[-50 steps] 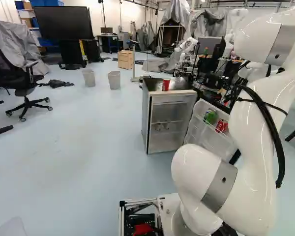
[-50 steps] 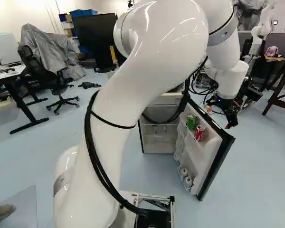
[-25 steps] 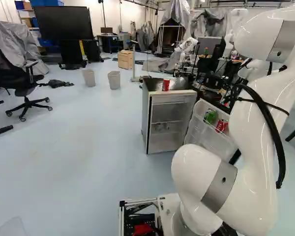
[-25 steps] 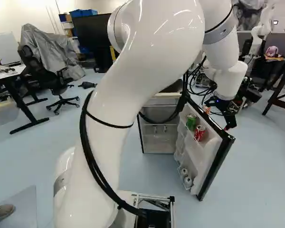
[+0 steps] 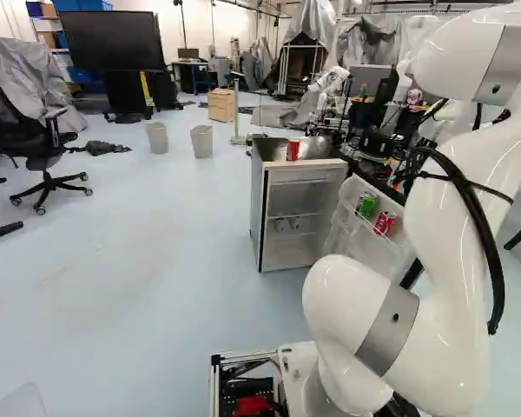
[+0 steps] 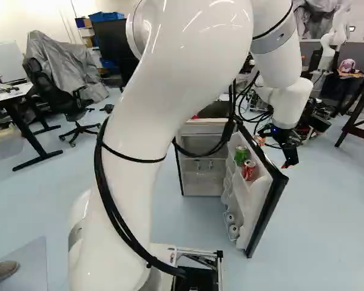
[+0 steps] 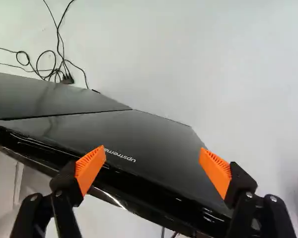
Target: Grab a drink from the fridge
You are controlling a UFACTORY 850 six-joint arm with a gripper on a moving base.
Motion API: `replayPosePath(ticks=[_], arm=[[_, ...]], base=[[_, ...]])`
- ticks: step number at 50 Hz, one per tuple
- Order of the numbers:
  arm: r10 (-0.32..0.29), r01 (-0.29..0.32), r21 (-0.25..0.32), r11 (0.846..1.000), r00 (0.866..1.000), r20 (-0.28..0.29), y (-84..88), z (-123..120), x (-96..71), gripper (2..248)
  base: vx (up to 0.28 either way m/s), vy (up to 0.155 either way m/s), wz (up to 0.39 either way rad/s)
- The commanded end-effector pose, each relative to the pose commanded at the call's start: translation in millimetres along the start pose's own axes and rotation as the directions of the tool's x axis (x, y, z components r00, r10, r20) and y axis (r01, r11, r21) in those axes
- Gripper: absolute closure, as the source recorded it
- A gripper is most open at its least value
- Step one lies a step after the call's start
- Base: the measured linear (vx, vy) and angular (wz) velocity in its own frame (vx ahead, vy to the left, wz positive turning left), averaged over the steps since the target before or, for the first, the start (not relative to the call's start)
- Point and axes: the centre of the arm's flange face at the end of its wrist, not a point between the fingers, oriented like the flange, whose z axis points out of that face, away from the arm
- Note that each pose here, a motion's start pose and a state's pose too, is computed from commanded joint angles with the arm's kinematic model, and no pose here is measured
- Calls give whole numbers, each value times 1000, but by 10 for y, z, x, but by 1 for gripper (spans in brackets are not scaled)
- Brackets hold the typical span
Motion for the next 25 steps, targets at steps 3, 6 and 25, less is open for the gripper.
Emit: replayPosePath(ticks=[3,6,25], arm=[[0,0,0,1000,1000,2,2,-7,-24,3],[-1,1,-1,1000,1000,5,3,-15,-48,3],[-3,3,-4,1000,1000,19,14,-61,-202,3]], base=[[0,0,0],[0,0,0],[0,0,0]])
